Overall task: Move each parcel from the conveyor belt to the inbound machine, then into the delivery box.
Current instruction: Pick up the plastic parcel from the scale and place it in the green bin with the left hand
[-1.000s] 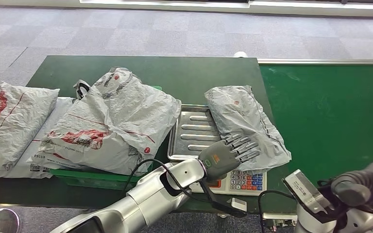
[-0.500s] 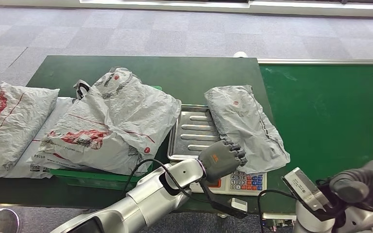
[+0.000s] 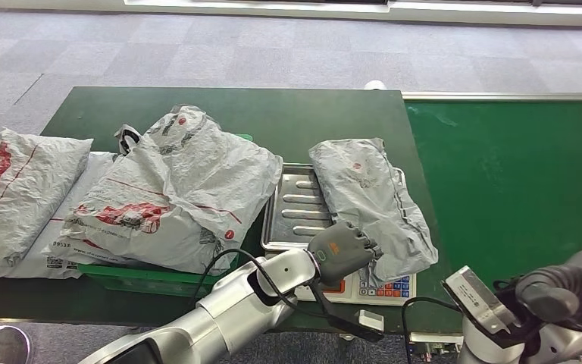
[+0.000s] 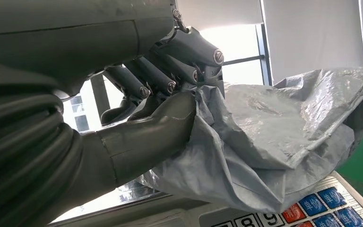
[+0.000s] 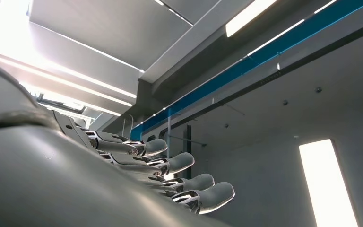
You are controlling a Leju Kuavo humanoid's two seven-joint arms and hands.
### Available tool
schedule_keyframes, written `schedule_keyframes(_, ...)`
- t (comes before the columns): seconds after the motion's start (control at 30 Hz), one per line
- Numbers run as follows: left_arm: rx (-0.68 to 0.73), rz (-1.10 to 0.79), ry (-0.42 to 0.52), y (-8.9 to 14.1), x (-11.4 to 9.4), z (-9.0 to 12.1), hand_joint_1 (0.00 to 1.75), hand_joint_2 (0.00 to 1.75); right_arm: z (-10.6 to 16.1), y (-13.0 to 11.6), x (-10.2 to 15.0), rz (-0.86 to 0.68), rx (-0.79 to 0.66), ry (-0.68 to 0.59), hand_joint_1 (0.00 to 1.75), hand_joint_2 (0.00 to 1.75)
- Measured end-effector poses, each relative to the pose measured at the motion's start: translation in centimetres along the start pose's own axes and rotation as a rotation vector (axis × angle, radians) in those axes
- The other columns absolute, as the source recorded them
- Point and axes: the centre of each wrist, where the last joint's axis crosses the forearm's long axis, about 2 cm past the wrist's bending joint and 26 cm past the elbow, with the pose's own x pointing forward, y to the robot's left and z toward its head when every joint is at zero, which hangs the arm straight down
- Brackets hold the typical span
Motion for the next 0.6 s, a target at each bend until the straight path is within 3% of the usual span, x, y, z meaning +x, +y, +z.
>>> schedule_keyframes(0.23, 0.167, -0.035, 0.076, 0.6, -0.1, -0.1, 1.75, 1.75, 0.0, 0.0, 0.0, 0.012, 0.008, 0.008, 0.00, 0.00)
schedule_keyframes(0.3, 0.294, -0.061, 0.139, 1.4, -0.4, 0.0, 1.75, 1.75, 0.0, -0.1, -0.1, 0.017, 0.008, 0.014, 0.00, 0.00)
schedule_keyframes(0.43, 0.577, -0.184, 0.298, 5.2, -3.3, 0.9, 1.75, 1.75, -0.1, -0.4, -0.2, 0.024, 0.000, 0.021, 0.00, 0.00)
schedule_keyframes(0.6, 0.820, -0.388, 0.407, 11.3, -7.3, 4.1, 1.75, 1.75, 0.1, -0.6, -0.6, 0.026, -0.007, 0.024, 0.00, 0.00)
